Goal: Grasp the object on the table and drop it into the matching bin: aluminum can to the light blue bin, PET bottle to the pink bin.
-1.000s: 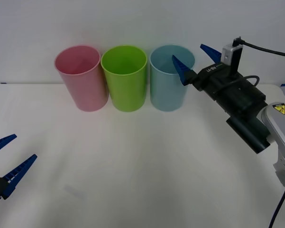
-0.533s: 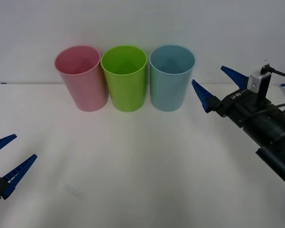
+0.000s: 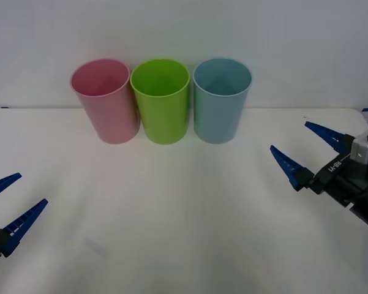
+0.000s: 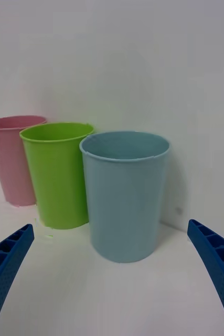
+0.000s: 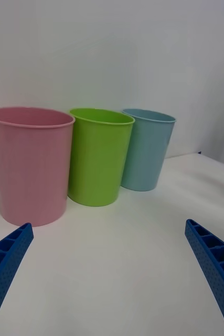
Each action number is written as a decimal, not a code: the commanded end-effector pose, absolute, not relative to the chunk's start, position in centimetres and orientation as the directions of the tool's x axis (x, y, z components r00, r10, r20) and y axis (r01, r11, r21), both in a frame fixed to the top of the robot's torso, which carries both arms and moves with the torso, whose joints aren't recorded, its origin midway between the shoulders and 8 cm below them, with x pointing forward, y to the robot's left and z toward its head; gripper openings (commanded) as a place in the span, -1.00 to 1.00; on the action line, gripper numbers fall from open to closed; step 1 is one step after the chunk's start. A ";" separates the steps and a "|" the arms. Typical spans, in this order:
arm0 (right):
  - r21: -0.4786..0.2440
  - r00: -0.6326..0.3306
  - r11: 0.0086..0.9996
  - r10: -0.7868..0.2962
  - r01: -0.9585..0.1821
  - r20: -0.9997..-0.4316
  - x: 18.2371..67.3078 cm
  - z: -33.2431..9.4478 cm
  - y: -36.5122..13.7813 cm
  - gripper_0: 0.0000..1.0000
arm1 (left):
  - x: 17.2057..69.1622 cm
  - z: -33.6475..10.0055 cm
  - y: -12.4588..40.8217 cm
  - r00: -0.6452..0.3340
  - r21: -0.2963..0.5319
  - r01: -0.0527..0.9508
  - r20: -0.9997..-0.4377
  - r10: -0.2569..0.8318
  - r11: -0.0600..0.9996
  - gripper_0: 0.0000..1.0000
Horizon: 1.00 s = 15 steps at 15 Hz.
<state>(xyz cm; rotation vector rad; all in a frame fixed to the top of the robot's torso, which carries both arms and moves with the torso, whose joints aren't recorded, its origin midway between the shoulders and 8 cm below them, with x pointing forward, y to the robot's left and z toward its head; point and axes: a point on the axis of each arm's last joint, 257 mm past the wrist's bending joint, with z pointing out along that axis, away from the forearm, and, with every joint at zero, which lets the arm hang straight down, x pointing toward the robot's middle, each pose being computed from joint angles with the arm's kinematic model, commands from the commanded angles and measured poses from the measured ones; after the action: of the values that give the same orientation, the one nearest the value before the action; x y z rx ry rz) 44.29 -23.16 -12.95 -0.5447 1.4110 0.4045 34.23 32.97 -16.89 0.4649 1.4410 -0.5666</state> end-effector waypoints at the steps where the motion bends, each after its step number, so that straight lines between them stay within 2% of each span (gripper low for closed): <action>1: -0.131 0.106 0.809 -0.085 -0.574 -0.991 41.9 -14.8 -24.9 1.00 | 34.2 -16.9 33.0 0.041 -0.039 0.618 -0.996 -0.082 0.785 1.00; 4: -0.217 0.128 0.814 -0.175 -0.539 -0.976 39.8 -16.4 -27.2 1.00 | 34.2 -16.9 33.0 0.041 -0.039 0.618 -0.996 -0.082 0.785 1.00; 7: -0.235 0.107 0.820 -0.210 -0.522 -0.972 37.8 -17.8 -29.1 1.00 | 34.2 -16.9 33.0 0.041 -0.039 0.618 -0.996 -0.082 0.785 1.00; 15: -0.148 0.024 0.819 -0.161 -0.554 -0.987 32.6 -20.0 -31.4 1.00 | 34.2 -16.9 33.0 0.041 -0.039 0.618 -0.996 -0.082 0.785 1.00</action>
<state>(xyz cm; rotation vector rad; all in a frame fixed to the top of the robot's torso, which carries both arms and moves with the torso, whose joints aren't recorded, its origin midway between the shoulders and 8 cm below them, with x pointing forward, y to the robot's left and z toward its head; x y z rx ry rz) 32.92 -31.25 -19.77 -0.5939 1.5382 0.3203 34.23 32.97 -16.89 0.4649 1.4410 -0.5666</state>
